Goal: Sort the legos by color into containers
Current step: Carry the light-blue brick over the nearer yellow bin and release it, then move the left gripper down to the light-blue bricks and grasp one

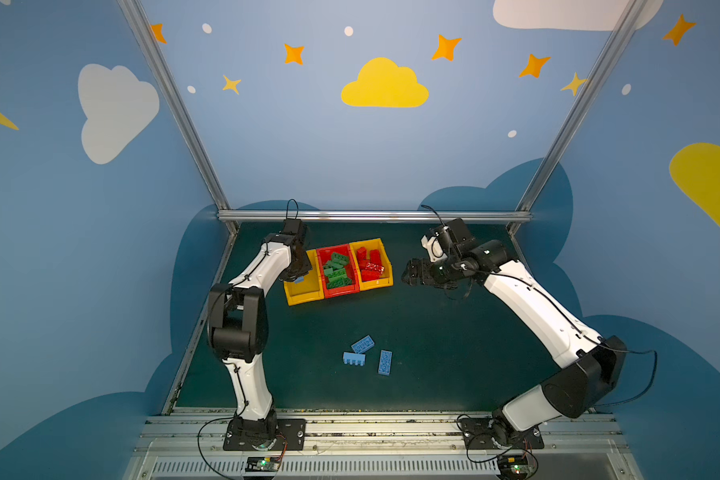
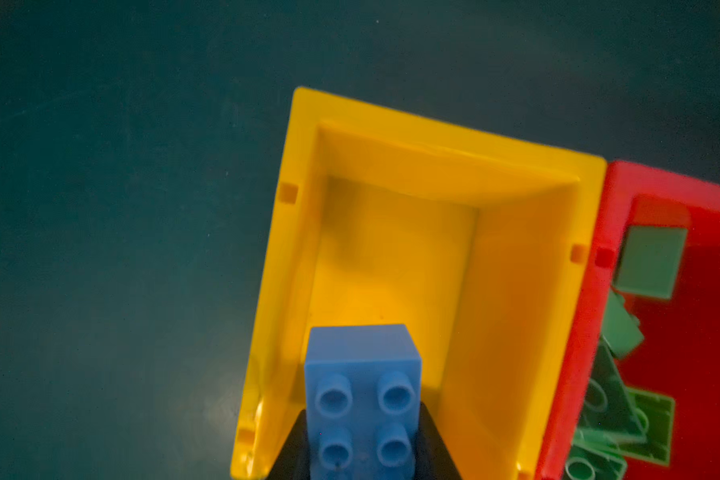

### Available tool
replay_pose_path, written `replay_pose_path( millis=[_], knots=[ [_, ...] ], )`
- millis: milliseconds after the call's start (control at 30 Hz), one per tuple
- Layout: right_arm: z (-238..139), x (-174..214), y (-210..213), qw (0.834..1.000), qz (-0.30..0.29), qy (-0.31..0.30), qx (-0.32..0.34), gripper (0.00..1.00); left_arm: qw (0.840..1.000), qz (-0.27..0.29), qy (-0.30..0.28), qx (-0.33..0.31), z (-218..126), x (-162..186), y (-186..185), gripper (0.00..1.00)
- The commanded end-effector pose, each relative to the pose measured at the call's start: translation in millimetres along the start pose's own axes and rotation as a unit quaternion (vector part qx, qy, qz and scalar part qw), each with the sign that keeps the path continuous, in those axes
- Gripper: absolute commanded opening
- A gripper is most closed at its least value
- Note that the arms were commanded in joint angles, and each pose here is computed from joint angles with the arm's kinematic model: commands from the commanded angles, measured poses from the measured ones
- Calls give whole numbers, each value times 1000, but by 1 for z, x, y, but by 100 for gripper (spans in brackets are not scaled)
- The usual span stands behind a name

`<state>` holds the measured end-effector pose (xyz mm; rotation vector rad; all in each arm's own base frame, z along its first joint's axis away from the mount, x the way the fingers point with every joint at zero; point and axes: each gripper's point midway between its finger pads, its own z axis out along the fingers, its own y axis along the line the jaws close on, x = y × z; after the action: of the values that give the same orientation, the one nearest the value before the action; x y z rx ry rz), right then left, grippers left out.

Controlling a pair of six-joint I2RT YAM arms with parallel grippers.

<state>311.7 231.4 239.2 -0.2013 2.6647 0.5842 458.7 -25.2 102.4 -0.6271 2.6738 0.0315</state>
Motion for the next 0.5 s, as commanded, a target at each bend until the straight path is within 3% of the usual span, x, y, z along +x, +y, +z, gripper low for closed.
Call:
replay_pose_path(
  millis=[0, 67, 100, 300, 467],
  knots=[
    [-9, 4, -8, 1000, 9, 1, 25, 96, 1000, 22, 0, 15, 4, -13, -13, 43],
    [-12, 7, -12, 999, 11, -1, 33, 96, 1000, 26, 3, 16, 5, -18, -17, 65],
    [-14, 8, -14, 999, 12, -2, 37, 96, 999, 25, 5, 20, 4, -19, -19, 67],
    [-25, 23, -25, 999, 16, -5, 51, 96, 998, 30, -2, 48, -27, -8, -37, 71],
    [-36, 44, -47, 996, 27, -1, 87, 96, 995, 75, -27, 54, -79, 40, -59, 71]
  ],
)
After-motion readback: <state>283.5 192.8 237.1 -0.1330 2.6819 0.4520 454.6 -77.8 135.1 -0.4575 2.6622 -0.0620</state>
